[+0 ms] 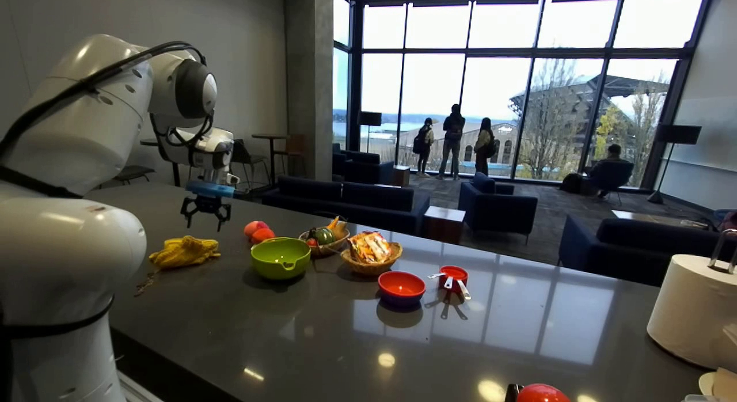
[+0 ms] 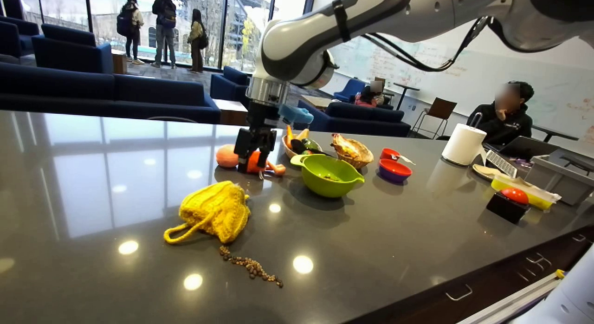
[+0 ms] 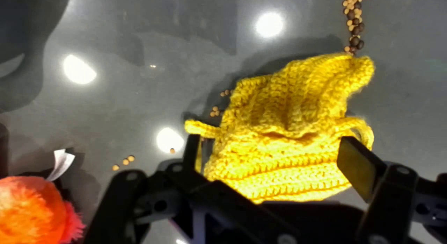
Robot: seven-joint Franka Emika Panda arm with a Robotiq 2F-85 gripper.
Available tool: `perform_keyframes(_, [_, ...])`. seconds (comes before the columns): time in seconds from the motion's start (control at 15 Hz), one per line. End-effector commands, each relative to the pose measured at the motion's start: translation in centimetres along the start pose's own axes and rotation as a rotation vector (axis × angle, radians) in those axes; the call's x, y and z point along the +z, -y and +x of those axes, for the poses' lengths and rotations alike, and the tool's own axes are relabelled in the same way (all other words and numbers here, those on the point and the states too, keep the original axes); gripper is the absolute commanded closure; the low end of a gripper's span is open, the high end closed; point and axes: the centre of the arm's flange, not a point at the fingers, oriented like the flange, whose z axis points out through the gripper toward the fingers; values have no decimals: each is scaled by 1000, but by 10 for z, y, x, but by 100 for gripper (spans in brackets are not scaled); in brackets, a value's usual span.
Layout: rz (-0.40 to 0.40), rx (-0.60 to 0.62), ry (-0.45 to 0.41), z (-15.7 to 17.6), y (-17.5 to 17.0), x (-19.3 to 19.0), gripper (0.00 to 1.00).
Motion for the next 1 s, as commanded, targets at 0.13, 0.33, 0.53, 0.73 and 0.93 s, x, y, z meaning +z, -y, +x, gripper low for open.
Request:
perform_keyframes(0.13, [62,-45,20,33,29,7,0])
perform_keyframes(0.33, [86,-93,7,36,41,14,0])
perform_keyframes(0.53, [96,-159,-4,34,49,19,0])
perform_keyframes(0.73, [108,-211,-10,30,52,22,0])
perform_keyframes(0.93, [112,-267,-18,25,50,25,0])
